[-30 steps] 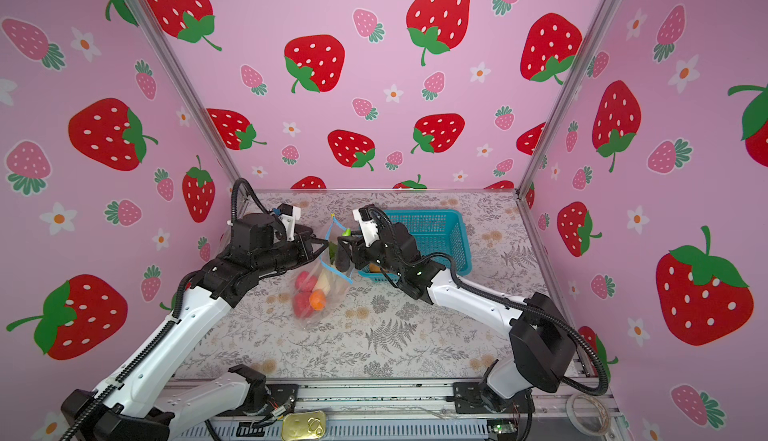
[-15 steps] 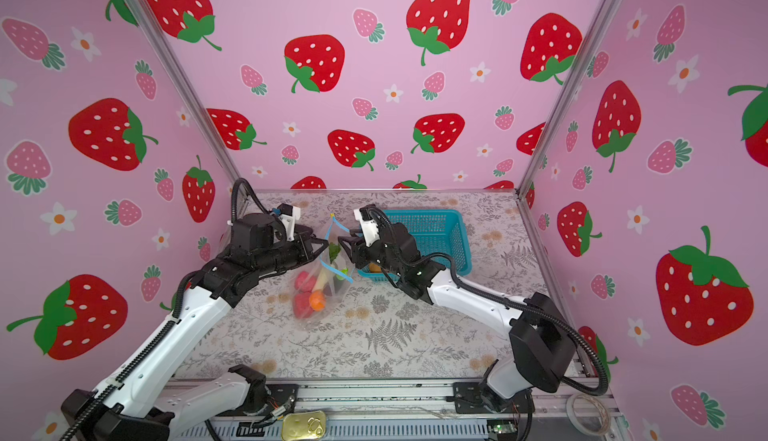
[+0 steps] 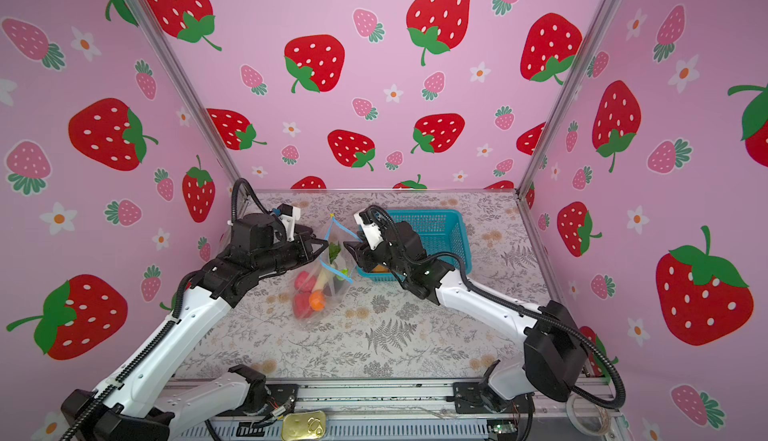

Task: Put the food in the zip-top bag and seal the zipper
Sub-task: 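Move the empty right gripper back over the teal basket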

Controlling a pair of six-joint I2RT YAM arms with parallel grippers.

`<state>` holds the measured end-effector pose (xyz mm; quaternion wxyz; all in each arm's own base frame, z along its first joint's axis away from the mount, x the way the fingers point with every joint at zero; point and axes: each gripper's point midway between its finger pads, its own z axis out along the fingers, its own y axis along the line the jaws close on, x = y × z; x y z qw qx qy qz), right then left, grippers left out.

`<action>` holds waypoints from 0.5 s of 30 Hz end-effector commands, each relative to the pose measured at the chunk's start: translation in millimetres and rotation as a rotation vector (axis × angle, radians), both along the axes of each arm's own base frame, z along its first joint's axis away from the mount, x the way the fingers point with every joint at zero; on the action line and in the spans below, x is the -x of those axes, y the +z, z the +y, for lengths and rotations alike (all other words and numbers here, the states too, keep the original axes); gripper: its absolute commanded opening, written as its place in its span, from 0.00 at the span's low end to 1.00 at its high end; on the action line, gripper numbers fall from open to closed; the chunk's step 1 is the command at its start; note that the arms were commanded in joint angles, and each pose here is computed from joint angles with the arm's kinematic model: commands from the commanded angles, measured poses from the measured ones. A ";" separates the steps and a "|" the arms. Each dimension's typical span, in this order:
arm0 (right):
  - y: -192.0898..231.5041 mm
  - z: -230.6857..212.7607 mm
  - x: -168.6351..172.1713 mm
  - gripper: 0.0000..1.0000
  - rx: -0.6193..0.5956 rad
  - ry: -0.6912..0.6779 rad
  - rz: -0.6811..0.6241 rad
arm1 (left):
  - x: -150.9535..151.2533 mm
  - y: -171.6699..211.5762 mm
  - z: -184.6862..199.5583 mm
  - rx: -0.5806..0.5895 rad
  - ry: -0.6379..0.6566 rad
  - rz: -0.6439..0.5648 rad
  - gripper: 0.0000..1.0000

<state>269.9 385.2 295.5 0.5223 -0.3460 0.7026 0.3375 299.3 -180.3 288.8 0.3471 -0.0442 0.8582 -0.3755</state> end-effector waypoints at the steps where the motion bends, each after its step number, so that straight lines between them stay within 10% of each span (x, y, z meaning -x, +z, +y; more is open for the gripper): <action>1: 26.8 -24.1 -8.9 0.55 0.086 -0.018 -0.135 | 0.7 8.2 0.9 -0.001 -0.007 -0.021 0.00; 15: -44.4 -80.8 -46.1 0.59 0.442 -0.092 -0.089 | 5.9 9.1 -2.2 0.023 -0.029 -0.029 0.00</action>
